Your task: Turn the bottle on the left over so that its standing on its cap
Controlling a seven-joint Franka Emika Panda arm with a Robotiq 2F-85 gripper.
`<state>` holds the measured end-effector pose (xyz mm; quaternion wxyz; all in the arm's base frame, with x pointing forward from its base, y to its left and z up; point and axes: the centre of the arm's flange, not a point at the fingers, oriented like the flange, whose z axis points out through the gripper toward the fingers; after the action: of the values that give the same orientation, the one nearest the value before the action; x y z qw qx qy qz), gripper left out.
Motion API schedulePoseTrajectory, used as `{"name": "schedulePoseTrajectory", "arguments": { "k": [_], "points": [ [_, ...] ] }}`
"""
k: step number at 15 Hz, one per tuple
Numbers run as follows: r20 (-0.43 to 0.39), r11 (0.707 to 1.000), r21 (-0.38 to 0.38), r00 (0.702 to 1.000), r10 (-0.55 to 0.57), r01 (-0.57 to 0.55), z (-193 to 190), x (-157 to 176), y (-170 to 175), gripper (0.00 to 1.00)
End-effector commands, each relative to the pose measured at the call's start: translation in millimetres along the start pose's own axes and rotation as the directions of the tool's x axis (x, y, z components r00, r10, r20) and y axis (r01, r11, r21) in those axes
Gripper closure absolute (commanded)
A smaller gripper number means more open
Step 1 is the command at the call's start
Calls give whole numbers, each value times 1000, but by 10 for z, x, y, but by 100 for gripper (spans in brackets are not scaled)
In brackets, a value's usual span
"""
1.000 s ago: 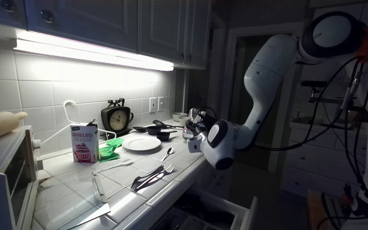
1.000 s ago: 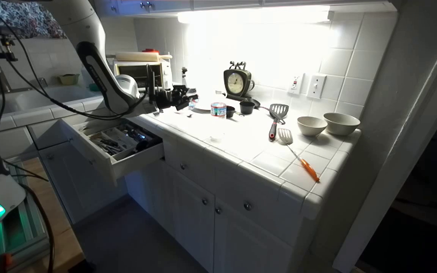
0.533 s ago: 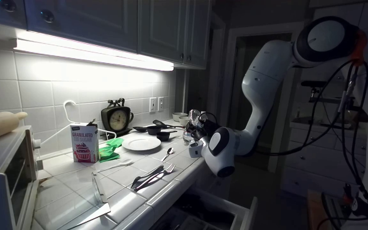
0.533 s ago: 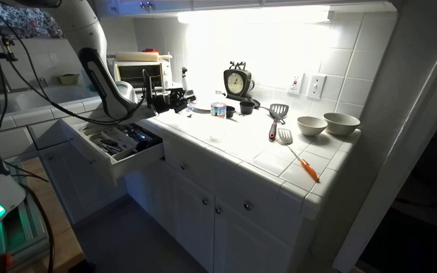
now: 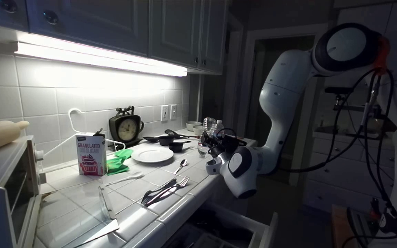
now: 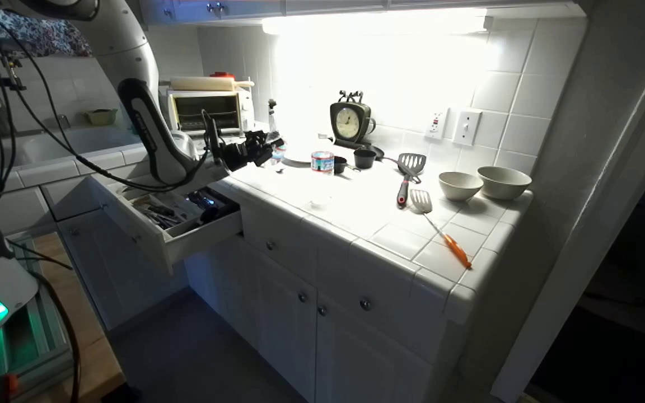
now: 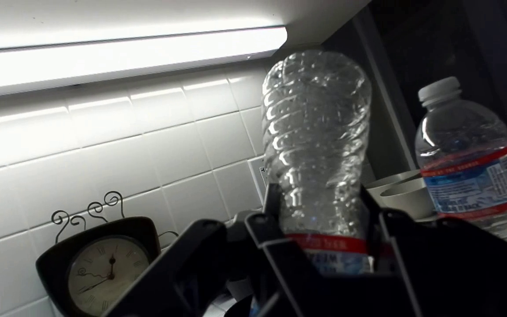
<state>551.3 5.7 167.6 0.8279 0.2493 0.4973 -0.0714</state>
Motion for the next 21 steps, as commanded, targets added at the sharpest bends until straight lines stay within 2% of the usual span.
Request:
{"name": "schedulePoseTrajectory", "arguments": {
  "k": [1, 3, 7, 21],
  "points": [
    [29, 995, -85, 998, -52, 55, -93, 14, -26, 84],
    [37, 988, -130, 996, -77, 81, -137, 6, 8, 84],
    [50, 979, -173, 993, -103, 110, -203, 62, 51, 84],
    [55, 985, -143, 994, -91, 98, -263, 181, 14, 84]
  ]
}}
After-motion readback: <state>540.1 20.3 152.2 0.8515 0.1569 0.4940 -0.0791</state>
